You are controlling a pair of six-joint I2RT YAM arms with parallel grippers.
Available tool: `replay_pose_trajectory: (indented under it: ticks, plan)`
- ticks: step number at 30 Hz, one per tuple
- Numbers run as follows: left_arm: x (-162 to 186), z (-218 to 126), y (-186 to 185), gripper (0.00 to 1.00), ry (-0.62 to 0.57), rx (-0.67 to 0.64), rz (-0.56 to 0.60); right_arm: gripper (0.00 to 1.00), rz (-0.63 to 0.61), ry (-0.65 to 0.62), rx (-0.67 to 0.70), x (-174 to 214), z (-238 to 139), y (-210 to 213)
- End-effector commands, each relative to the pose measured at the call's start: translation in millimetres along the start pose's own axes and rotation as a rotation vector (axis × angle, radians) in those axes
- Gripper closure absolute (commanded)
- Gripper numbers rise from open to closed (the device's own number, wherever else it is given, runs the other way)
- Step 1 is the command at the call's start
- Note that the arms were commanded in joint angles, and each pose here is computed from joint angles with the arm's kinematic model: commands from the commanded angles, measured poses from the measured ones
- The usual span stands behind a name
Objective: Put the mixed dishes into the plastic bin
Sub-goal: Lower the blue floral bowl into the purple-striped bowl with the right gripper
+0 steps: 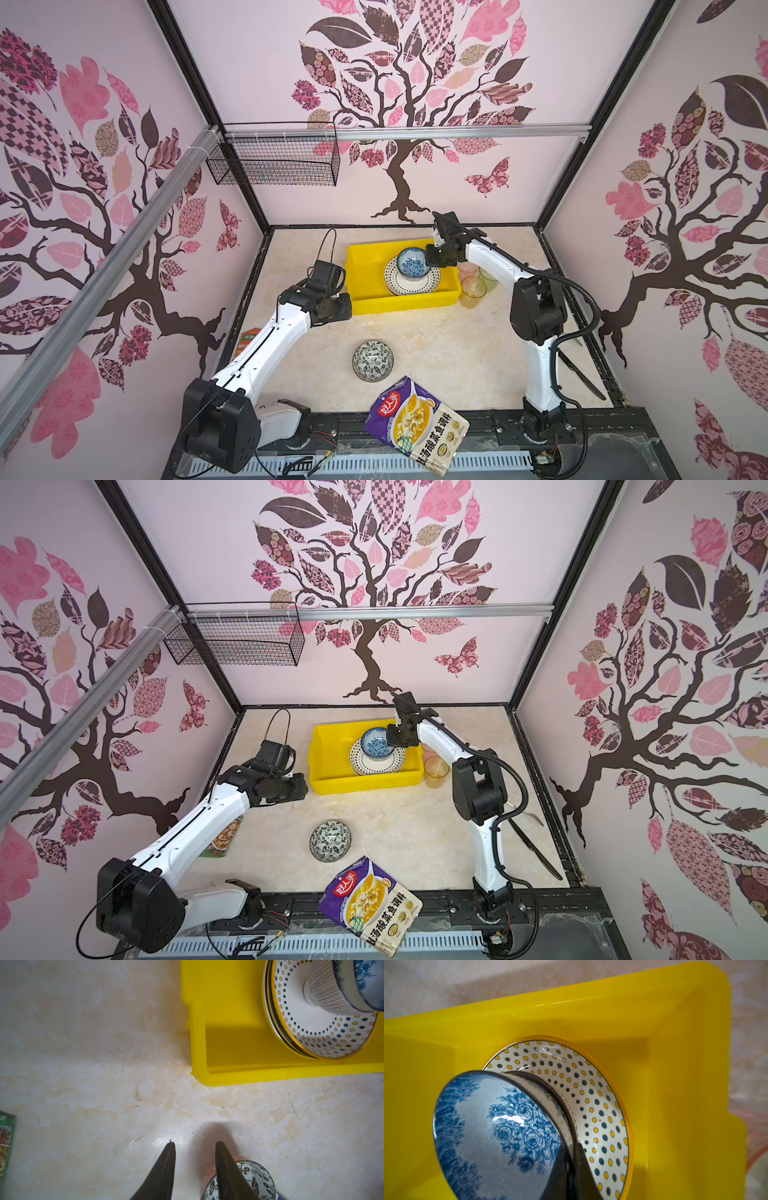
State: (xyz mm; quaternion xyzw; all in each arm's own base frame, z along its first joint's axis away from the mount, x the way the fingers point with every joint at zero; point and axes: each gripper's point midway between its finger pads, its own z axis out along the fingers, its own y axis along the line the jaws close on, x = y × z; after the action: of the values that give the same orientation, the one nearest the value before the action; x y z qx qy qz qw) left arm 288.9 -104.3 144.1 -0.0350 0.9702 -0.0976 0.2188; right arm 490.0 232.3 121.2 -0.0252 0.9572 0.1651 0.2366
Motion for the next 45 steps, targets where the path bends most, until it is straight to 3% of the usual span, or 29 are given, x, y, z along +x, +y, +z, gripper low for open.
replay_pose_trajectory:
  ticks: [1, 23, 45]
  plan:
    - [-9.8, -10.4, -3.6, 0.64, -0.037, 0.018, 0.003, 1.0, 0.002, -0.007, -0.015, -9.4, 4.3, 3.2]
    - [-9.1, -9.3, -4.1, 0.64, -0.03, 0.02, 0.004, 0.98, 0.004, 0.005, -0.014, -8.4, 6.7, 3.0]
    - [-6.2, -6.9, -4.4, 0.64, -0.022, 0.025, 0.003, 0.86, 0.002, -0.016, -0.026, -14.5, -4.2, 7.9]
